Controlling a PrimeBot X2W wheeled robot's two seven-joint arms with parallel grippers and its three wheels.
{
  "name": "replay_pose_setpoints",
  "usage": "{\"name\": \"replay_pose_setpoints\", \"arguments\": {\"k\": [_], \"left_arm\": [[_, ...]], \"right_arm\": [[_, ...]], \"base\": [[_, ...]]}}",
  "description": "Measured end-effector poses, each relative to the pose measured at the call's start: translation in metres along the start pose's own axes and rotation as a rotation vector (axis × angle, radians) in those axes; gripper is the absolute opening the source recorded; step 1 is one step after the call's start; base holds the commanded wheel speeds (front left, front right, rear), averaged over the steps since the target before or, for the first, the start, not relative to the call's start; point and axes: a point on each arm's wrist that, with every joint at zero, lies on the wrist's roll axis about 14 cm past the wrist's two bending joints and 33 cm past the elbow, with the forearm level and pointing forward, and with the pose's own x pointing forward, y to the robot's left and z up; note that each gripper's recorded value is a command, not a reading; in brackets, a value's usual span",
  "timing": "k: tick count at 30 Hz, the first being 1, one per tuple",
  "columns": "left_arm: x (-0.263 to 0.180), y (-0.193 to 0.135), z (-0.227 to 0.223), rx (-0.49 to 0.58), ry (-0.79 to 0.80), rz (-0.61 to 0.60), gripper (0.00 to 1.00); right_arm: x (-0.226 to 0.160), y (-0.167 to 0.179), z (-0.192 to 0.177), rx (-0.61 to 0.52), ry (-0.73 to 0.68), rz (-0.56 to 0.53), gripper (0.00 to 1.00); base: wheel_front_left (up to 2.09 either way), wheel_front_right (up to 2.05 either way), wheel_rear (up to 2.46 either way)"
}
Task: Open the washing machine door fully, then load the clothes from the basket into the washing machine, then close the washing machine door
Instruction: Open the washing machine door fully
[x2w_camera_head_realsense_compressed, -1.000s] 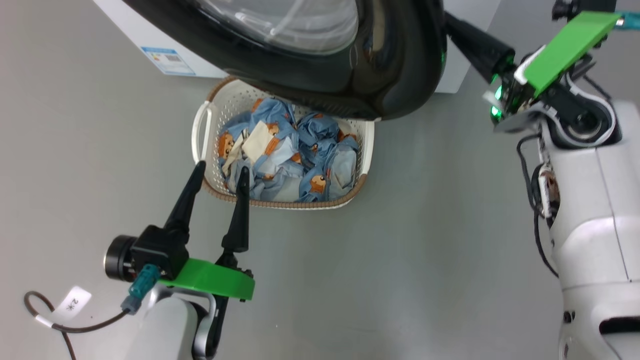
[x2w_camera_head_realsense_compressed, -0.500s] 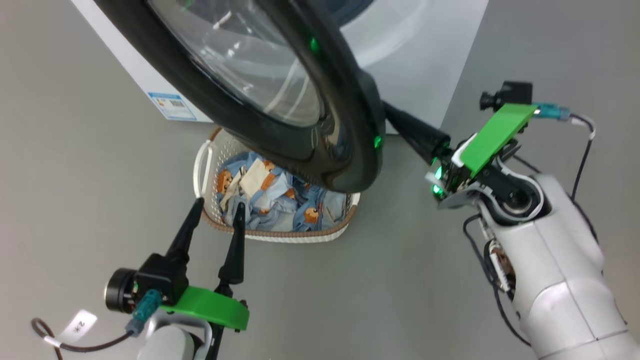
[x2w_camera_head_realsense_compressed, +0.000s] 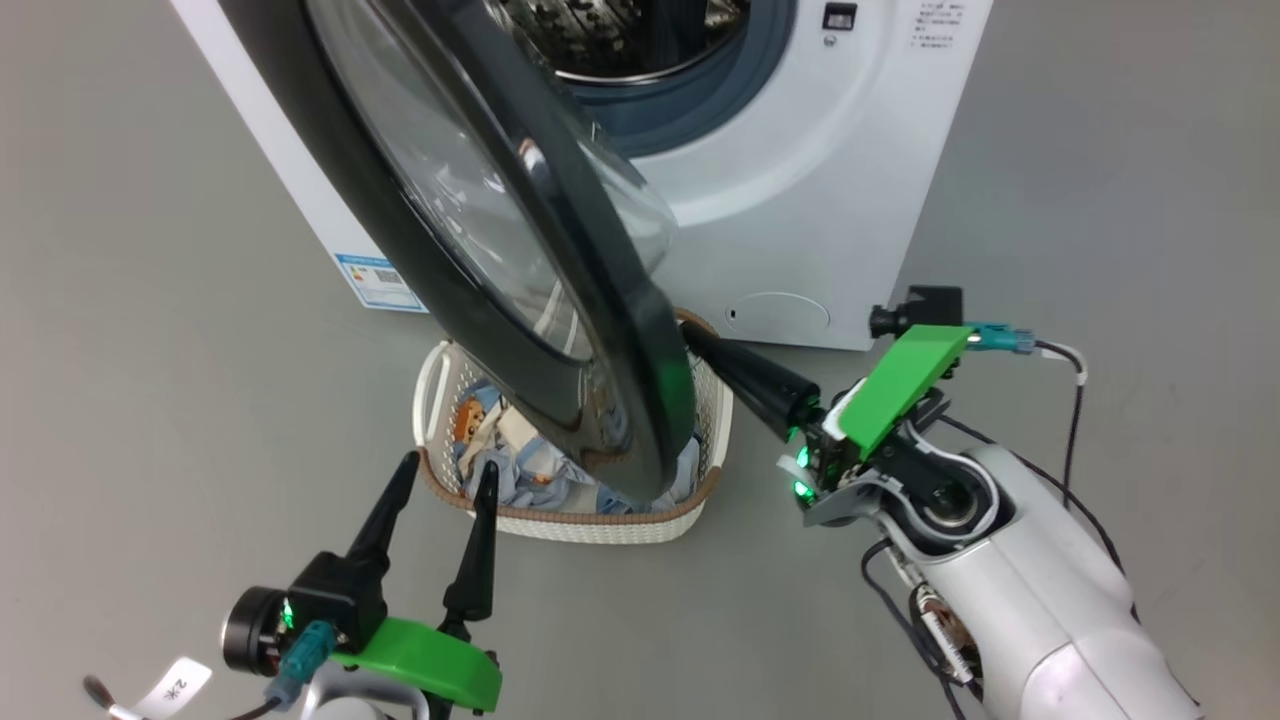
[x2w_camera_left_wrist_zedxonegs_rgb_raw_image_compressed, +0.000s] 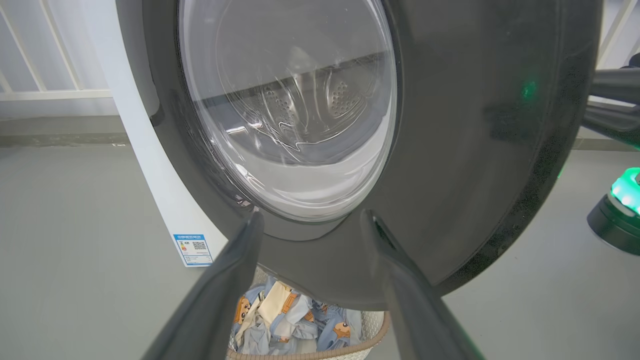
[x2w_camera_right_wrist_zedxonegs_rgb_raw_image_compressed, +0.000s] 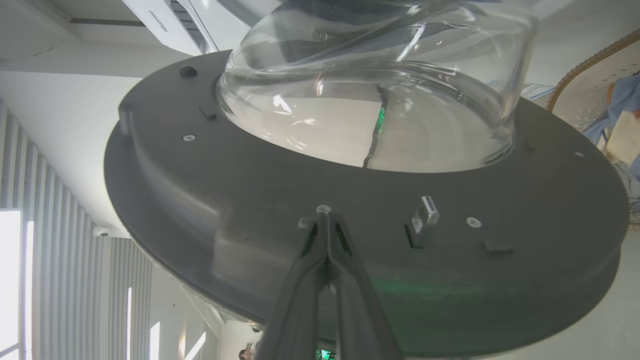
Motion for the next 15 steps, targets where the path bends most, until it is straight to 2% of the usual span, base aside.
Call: {"name": "replay_pose_setpoints", "arguments": {"k": [7,15], "left_arm": [[-0.012,0.004,0.004,0.000,-0.009,0.017,1.00],[-0.015,0.005,0.007,0.000,-0.019,0.020,1.00]], "right_arm": [[0.009,0.010,-0.032,0.002,0.060,0.014,0.00],[0.011,0.012,-0.046,0.001,0.075,0.012,0.00]], "base": [[0.00,0.00,0.00],[0.00,0.00,0.00]]}}
